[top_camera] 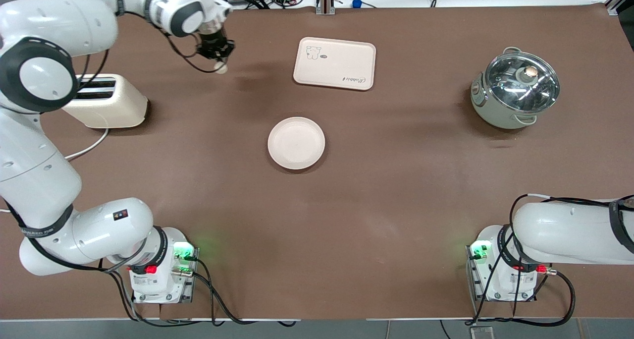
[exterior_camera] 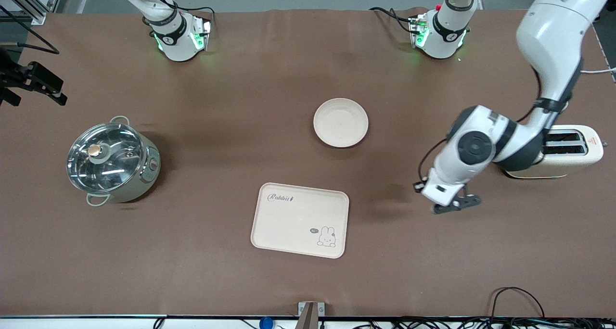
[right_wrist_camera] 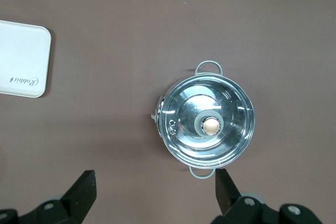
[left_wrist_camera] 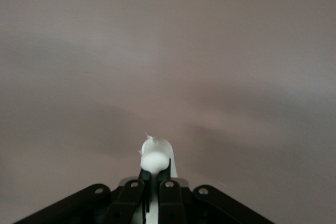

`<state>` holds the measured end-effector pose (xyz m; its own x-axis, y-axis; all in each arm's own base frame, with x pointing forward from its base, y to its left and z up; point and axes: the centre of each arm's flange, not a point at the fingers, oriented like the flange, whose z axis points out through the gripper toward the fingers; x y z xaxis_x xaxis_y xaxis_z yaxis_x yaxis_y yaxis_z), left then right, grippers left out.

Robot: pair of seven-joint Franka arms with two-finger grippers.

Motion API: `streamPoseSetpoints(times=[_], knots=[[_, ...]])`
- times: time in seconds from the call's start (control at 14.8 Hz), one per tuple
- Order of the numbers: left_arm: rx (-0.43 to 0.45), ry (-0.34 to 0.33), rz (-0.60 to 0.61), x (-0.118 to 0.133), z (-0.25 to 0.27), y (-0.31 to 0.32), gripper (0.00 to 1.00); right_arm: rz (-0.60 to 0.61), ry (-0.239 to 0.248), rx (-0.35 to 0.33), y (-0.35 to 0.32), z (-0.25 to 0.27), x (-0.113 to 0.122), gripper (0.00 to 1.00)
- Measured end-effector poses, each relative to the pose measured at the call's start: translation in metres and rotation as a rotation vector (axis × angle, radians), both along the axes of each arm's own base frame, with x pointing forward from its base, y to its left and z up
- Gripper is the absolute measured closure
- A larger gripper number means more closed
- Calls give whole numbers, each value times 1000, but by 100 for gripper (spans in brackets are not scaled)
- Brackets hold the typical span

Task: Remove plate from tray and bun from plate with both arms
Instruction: 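Lift the bun with the left gripper and carry it toward the toaster, then lower the bun to the table and open the left gripper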

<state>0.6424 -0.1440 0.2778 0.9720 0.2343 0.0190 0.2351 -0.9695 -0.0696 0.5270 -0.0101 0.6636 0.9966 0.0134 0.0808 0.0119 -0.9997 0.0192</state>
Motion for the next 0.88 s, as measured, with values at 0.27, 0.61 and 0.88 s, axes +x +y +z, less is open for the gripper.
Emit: streamPoseSetpoints(times=[0.27, 0.61, 0.88], knots=[[-19, 25, 78, 21, -29, 66, 93, 1, 0, 0, 0, 0, 0, 0], [-76, 35, 81, 28, -63, 59, 93, 2, 0, 0, 1, 0, 0, 0], [-103, 41, 65, 26, -79, 44, 91, 2, 0, 0, 1, 0, 0, 0]])
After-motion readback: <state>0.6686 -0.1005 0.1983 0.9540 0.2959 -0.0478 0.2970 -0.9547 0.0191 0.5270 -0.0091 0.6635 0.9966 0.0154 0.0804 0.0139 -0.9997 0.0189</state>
